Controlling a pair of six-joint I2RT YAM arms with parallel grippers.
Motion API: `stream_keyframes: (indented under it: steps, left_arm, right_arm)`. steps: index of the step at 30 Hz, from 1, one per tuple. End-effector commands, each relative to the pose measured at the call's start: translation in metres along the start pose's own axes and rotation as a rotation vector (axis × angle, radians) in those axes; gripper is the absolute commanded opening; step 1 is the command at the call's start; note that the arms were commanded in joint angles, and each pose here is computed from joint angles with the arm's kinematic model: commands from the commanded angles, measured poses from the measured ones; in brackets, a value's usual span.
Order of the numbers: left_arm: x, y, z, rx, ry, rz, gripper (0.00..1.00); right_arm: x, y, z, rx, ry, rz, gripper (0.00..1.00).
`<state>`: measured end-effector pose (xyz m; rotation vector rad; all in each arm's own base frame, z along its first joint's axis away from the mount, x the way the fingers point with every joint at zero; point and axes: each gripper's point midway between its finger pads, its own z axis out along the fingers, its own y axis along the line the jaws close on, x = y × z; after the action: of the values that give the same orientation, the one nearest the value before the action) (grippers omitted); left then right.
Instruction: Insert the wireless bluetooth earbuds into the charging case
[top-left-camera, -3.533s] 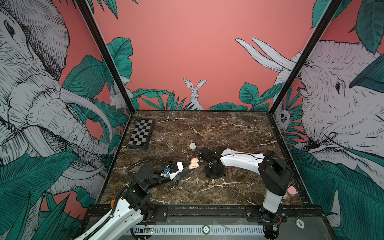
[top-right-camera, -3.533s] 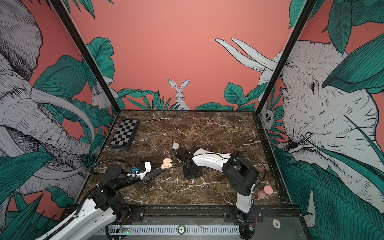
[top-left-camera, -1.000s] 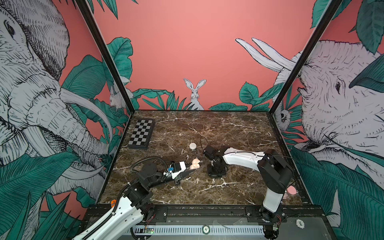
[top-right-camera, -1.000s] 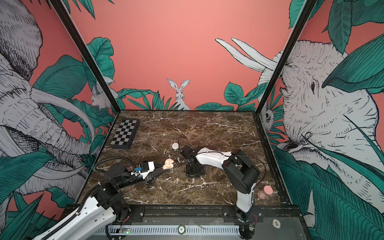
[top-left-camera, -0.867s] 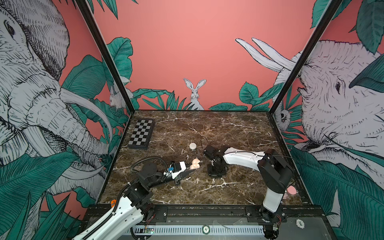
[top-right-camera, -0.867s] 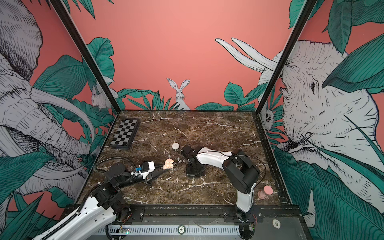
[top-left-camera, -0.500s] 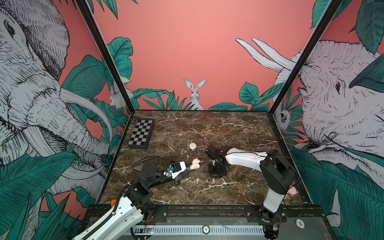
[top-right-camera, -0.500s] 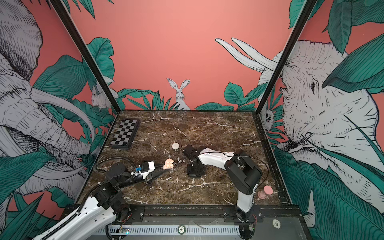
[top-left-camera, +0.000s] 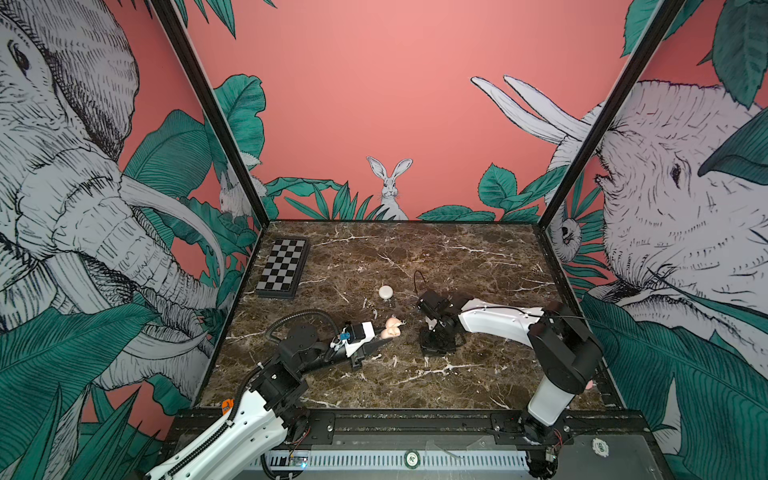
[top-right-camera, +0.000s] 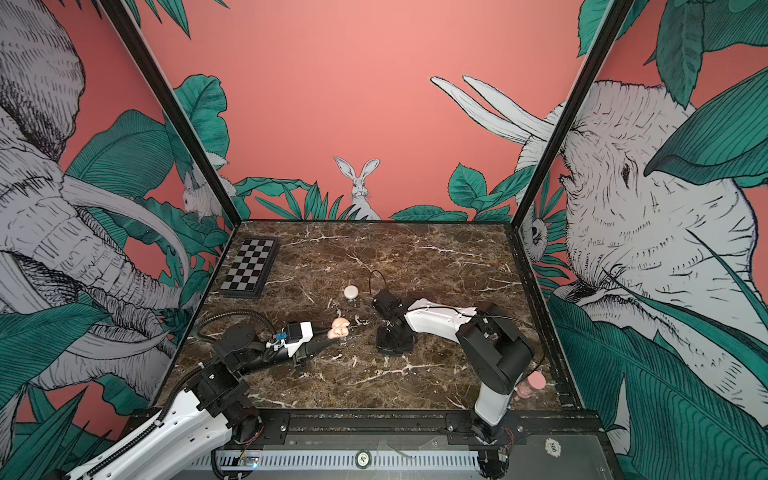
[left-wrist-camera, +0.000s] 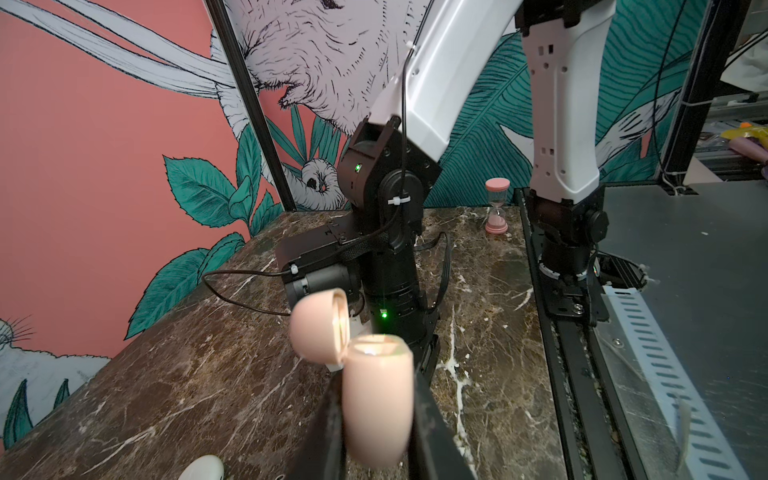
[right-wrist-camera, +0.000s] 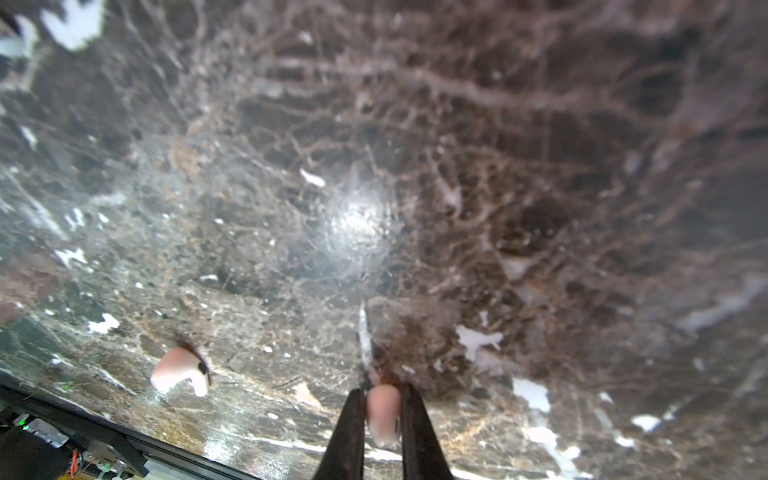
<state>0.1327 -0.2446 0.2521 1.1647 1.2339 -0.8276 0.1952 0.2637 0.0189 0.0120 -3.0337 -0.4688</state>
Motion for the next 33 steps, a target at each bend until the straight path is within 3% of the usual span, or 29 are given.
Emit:
stream_keyframes:
  steps: [1,18,29,33]
  left_arm:
    - [-0.014,0.0,0.0,0.011,-0.032,0.034,0.0]
    - [-0.013,0.004,0.007,0.014,-0.035,-0.013,0.0]
    - [-0.038,0.022,0.014,-0.043,-0.19,-0.257,0.0]
    - [-0.026,0.016,0.021,-0.046,-0.17,-0.26,0.0]
  right_arm:
    - [-0.009,-0.007,0.005,0.006,-0.048,-0.009,0.14]
    - [-0.019,-0.003,-0.013,-0.097,-0.134,-0.016,0.14]
    - [-0.025,-0.004,-0.012,-0.161,-0.152,-0.009,0.14]
    - [-0.026,-0.004,-0.011,-0.175,-0.152,-0.02,0.14]
